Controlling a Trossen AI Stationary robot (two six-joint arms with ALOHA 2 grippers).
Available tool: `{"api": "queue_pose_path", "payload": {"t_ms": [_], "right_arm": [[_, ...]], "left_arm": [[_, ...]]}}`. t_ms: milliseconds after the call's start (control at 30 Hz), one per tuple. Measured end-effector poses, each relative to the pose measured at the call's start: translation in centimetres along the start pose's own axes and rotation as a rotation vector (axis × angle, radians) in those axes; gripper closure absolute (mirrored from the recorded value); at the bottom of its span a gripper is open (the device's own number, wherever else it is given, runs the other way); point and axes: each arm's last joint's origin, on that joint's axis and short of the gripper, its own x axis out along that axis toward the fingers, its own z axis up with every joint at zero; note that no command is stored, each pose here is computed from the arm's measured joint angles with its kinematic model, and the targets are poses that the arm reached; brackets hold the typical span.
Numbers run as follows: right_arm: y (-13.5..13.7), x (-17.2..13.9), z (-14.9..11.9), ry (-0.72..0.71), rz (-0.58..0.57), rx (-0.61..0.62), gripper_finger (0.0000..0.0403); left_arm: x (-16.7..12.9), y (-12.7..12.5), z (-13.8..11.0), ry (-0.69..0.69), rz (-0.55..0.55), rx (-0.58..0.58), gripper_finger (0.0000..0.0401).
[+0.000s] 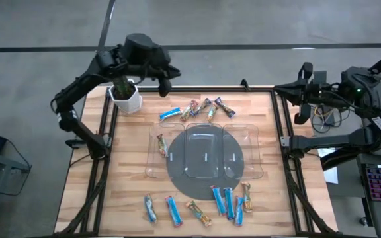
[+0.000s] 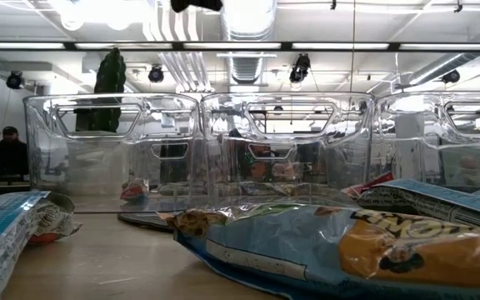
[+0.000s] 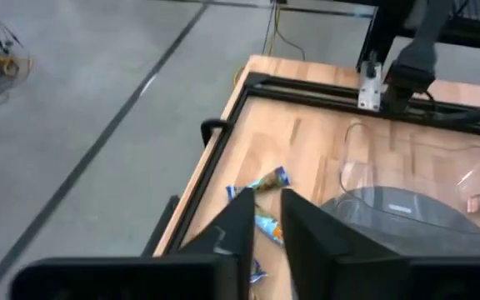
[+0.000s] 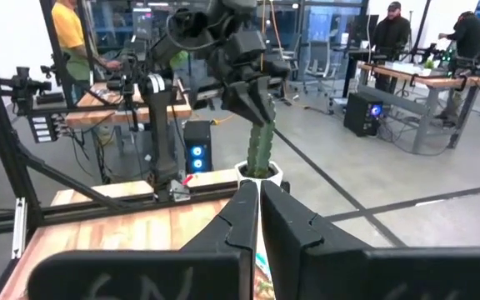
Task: Pick and place Granola Bars by type
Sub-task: Put the red granola bar into the left transparent bin
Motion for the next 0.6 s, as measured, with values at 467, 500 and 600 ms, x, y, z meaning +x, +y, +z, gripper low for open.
{"api": "queue_pose_path", "payload": {"t_ms": [467, 500, 600], "right_arm": [[0.0, 0.6, -0.5, 0.06, -0.001, -0.006, 0.0394], [0.0, 0.7, -0.5, 0.061, -0.001, -0.005, 0.0394], [0.0, 0.7, -0.5, 0.061, -0.001, -0.006, 0.0394]], "left_arm": [[6.3, 1.1, -1.6, 0.181, 0.049, -0.022, 0.0198], [6.8, 1.2, -1.7, 0.197, 0.076, -0.016, 0.0198], [7.9, 1.5, -2.4, 0.265, 0.164, 0.024, 0.0197]]}}
